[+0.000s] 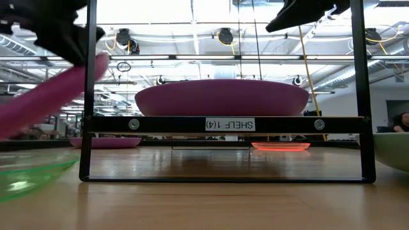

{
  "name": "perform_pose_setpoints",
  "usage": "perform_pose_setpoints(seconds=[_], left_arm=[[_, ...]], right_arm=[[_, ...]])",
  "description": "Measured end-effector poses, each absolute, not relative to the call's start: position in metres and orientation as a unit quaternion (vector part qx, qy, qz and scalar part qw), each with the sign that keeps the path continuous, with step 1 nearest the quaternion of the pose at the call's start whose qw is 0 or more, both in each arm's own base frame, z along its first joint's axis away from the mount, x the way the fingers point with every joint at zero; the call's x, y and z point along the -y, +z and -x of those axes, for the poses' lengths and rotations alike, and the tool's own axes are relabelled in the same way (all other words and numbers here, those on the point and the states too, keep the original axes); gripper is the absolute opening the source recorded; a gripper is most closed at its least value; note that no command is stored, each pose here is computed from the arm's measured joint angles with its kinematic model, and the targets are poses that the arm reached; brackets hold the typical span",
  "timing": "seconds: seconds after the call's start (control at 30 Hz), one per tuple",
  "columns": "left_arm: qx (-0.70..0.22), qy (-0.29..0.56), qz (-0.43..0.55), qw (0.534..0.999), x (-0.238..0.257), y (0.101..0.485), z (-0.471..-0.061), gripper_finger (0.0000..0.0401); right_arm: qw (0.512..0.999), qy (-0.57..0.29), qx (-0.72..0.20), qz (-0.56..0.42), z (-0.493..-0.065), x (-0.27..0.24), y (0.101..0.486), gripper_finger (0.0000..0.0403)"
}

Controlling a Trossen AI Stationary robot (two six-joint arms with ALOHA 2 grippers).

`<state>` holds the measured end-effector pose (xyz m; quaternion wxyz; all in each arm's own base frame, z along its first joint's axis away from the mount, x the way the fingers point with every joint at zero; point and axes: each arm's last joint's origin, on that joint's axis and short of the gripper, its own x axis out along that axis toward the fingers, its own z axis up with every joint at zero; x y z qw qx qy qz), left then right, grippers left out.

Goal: Place and stack plates onto a shelf
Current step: Stack the large pink plate on top of the large purple plate on the shelf

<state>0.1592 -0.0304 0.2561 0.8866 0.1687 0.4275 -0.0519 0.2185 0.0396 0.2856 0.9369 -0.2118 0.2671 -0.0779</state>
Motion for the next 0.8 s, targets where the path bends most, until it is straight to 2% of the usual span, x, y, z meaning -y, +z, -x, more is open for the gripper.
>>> perform_pose_setpoints(seconds=[0.17, 0.37, 0.57, 0.8], left_arm=[[-0.387, -0.033, -0.133, 0.912, 0.028, 0.274, -0.150, 0.0029], [-0.344, 0.060, -0.075, 0.934, 0.023, 0.287, -0.143, 0.0030], [-0.311, 0.113, -0.025, 0.944, 0.021, 0.292, -0.144, 0.0030], [-0.217, 0.154, -0.001, 0.964, 0.020, 0.307, -0.153, 0.0030]], right_arm=[[0.937, -0.078, -0.267, 0.212, -0.218, -0.040, 0.286, 0.0073], [0.937, -0.078, -0.267, 0.211, -0.218, -0.040, 0.286, 0.0073], [0.937, -0.078, -0.267, 0.211, -0.218, -0.040, 0.286, 0.0073], [0.937, -0.078, -0.267, 0.212, -0.218, -0.040, 0.286, 0.0073]])
